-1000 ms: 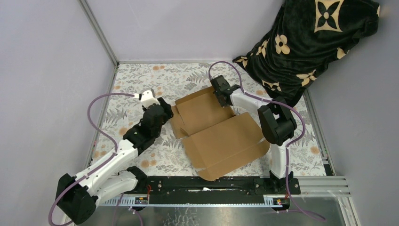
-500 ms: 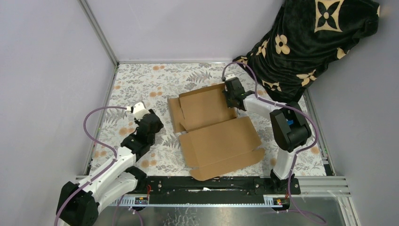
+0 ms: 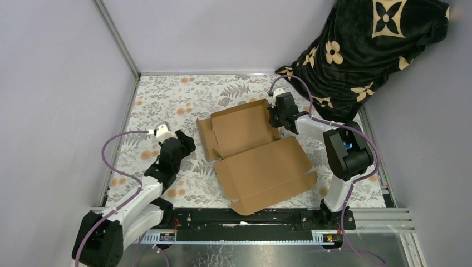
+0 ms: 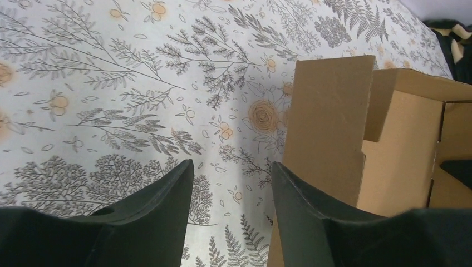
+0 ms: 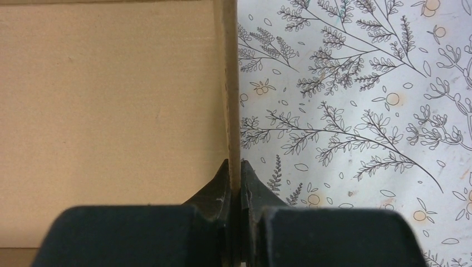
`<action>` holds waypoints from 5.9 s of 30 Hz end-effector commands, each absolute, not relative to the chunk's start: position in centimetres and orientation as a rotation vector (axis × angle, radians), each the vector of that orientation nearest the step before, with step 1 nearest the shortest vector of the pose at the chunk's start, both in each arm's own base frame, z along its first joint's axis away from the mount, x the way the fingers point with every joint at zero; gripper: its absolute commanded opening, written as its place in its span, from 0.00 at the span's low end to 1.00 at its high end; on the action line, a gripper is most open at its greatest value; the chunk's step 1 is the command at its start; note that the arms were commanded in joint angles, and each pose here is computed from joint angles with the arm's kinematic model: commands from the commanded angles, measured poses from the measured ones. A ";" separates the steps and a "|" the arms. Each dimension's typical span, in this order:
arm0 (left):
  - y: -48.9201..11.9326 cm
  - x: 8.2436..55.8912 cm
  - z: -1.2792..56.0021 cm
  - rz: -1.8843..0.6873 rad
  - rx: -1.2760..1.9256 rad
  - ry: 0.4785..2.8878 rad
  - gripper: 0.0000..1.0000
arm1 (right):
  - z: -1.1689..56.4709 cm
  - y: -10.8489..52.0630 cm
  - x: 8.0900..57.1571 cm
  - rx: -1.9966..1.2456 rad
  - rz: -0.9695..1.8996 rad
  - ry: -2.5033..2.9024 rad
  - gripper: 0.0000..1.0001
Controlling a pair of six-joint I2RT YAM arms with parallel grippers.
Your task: Fold the paper box
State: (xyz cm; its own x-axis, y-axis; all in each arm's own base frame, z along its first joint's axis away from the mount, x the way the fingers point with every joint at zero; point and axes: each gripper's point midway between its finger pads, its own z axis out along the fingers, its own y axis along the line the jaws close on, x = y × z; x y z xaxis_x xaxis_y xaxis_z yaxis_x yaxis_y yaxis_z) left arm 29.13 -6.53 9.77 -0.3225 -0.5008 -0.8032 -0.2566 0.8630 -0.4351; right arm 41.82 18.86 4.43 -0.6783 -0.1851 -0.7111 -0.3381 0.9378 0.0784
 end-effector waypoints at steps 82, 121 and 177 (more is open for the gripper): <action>-18.8 32.1 11.3 -0.820 -0.234 1.872 0.58 | 1.1 19.3 38.7 -0.438 0.234 2.480 0.00; -18.2 30.6 4.3 -0.201 -0.056 2.257 0.36 | 5.5 18.4 37.6 -0.439 0.101 2.359 0.00; -14.8 31.0 9.8 0.535 0.131 2.112 0.00 | 10.1 14.0 34.7 -0.245 -0.055 2.205 0.00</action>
